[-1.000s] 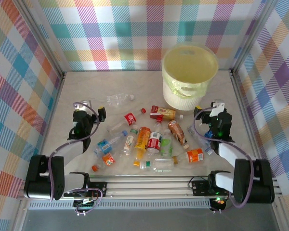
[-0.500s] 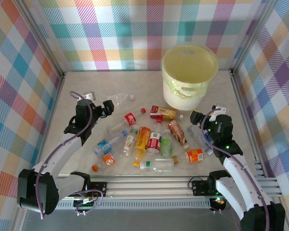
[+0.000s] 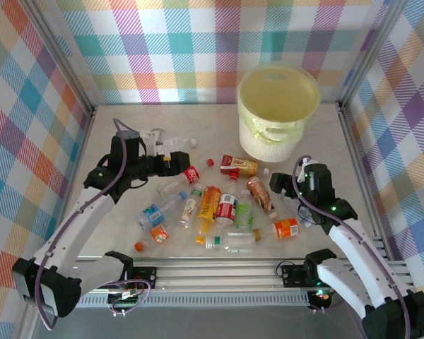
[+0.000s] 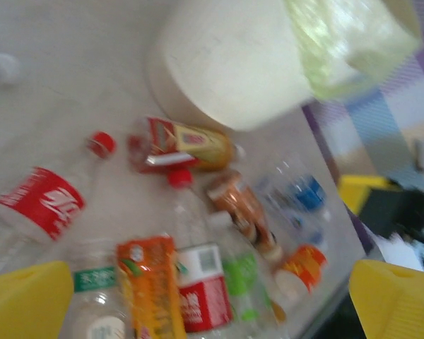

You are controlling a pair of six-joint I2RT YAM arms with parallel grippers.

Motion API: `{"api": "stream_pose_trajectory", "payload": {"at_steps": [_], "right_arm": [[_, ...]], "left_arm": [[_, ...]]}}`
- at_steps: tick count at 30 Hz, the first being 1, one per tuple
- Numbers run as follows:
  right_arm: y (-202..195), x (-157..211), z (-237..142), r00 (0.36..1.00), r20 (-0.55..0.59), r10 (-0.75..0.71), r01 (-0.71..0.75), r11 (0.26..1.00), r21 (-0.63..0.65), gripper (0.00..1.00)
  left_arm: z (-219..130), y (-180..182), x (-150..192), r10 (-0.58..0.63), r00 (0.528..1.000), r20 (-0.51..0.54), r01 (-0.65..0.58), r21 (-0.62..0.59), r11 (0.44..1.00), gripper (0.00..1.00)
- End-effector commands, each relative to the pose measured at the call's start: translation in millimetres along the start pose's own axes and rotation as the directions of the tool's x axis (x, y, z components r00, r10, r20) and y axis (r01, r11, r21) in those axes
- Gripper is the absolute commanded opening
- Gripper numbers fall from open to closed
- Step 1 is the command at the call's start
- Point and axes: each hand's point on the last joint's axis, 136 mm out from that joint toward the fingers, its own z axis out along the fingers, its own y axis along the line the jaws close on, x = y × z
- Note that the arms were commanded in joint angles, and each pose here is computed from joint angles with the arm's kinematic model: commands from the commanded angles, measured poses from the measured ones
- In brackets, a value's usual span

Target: Put the plastic bottles in the bin

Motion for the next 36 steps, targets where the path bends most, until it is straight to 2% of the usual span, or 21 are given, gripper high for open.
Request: {"api": "stream_pose_trajectory", "payload": {"at_steps": [1, 6, 10, 20, 36], "right_arm": [[10, 13, 5, 0.995, -0.093, -0.029, 0.025, 0.999, -0.04, 0.91], [21, 24, 17, 0.982, -0.166, -0.086, 0.078, 0.995, -0.056, 0.82], [25, 28, 25, 0.971, -0.202, -0.13, 0.125, 0.991, -0.037, 0.78], [27, 44, 54, 0.918, -0.326, -0.226, 0.234, 0.972, -0.016, 0.69], [35, 58, 92, 0.873, -0.406, -0.27, 0.278, 0.96, -0.039, 0.71]], "left_arm": [[-14, -37, 20, 0.105, 0.991, -0.08, -0.091, 0.169, 0.981, 1.0], [-25, -46, 21, 0.181, 0.983, -0.017, -0.174, 0.2, 0.964, 1.0], [-37, -48, 18, 0.218, 0.975, 0.039, -0.221, 0.171, 0.96, 1.0], [-40, -44, 23, 0.211, 0.977, 0.039, -0.215, 0.155, 0.964, 1.0], [-38, -40, 25, 0.201, 0.979, 0.028, -0.203, 0.141, 0.969, 1.0]]}}
